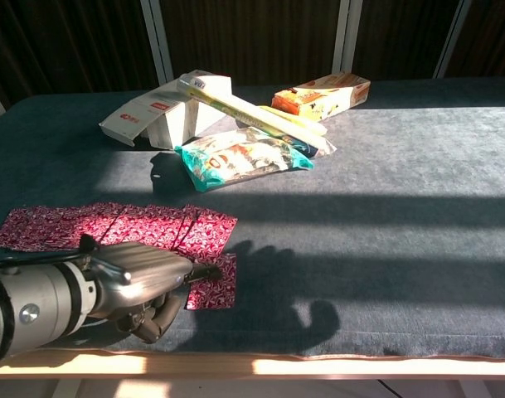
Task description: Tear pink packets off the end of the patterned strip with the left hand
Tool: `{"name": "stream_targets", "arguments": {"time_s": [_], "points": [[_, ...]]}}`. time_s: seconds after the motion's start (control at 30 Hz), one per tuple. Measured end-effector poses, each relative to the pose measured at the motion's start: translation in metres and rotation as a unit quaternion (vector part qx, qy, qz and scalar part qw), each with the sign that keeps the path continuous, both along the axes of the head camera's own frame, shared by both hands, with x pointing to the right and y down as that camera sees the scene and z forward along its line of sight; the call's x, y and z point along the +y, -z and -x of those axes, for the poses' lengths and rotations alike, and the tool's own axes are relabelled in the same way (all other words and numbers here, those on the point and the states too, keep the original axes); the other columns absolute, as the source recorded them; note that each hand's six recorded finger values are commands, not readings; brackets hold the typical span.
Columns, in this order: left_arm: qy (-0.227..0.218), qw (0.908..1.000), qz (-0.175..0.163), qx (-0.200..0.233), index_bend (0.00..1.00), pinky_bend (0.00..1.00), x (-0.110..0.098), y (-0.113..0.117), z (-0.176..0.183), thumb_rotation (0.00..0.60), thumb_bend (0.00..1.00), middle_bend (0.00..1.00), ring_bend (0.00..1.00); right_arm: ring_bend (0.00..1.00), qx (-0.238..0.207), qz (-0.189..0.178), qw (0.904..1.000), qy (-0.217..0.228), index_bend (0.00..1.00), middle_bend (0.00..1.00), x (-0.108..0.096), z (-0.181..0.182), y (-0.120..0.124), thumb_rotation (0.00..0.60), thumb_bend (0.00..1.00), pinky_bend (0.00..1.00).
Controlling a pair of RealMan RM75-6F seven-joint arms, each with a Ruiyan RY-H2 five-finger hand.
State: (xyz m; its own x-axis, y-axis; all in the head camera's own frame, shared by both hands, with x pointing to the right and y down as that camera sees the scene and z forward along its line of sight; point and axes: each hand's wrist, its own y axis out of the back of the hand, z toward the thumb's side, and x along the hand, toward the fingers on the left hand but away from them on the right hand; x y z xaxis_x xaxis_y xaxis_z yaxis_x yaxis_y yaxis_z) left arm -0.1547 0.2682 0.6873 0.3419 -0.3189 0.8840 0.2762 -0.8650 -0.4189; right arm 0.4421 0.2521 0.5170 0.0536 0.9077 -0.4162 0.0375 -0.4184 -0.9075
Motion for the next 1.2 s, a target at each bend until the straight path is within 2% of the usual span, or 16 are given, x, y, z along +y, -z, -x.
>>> {"name": "stream_targets", "arguments": {"time_s": [0.2, 0.3, 0.4, 0.53, 0.63, 0.73, 0.93, 1.2], "points": [[-0.023, 0.9996, 0.017, -0.007, 0.2, 1.0, 0.005, 0.018, 0.008, 0.6, 0.94, 1.0, 1.0, 0.0, 0.001, 0.001, 1.0, 0.001, 0.0, 0.0, 0.0, 0.001, -0.001, 0.6, 0.31, 0.04], [-0.026, 0.9993, 0.024, -0.013, 0.16, 1.0, 0.004, 0.022, 0.011, 0.6, 0.92, 1.0, 1.0, 0.0, 0.002, 0.001, 1.0, 0.0, 0.0, 0.0, -0.001, 0.001, -0.002, 0.6, 0.31, 0.04], [-0.015, 0.9997, 0.016, -0.007, 0.08, 1.0, -0.003, 0.023, 0.011, 0.6, 0.92, 1.0, 1.0, 0.0, 0.002, 0.002, 1.0, 0.0, 0.0, 0.0, -0.001, 0.001, -0.002, 0.6, 0.31, 0.04], [0.012, 0.9995, -0.022, 0.019, 0.03, 1.0, -0.019, 0.024, 0.006, 0.6, 0.94, 1.0, 1.0, 0.0, 0.002, 0.001, 1.0, -0.001, 0.0, 0.0, -0.001, 0.001, -0.001, 0.6, 0.31, 0.04], [0.031, 0.998, -0.046, 0.029, 0.01, 1.0, -0.03, 0.019, 0.007, 0.6, 0.94, 1.0, 1.0, 0.0, 0.002, 0.002, 1.0, 0.0, 0.0, 0.0, -0.001, 0.001, -0.002, 0.6, 0.31, 0.04], [0.047, 0.9973, -0.055, 0.015, 0.0, 1.0, -0.038, 0.007, 0.013, 0.6, 0.94, 1.0, 1.0, 0.0, 0.001, 0.002, 1.0, 0.001, 0.0, 0.0, -0.001, 0.001, -0.002, 0.6, 0.31, 0.04], [0.072, 0.9965, -0.04, -0.015, 0.0, 1.0, -0.043, -0.014, 0.02, 0.6, 0.94, 1.0, 1.0, 0.0, 0.0, 0.0, 1.0, -0.002, 0.0, 0.0, -0.001, 0.0, 0.0, 0.6, 0.31, 0.04], [0.054, 0.9976, -0.033, -0.027, 0.01, 1.0, -0.039, -0.021, 0.015, 0.6, 0.94, 1.0, 1.0, 0.0, -0.001, -0.001, 1.0, -0.002, 0.0, 0.0, -0.001, -0.001, 0.001, 0.6, 0.31, 0.04]]}}
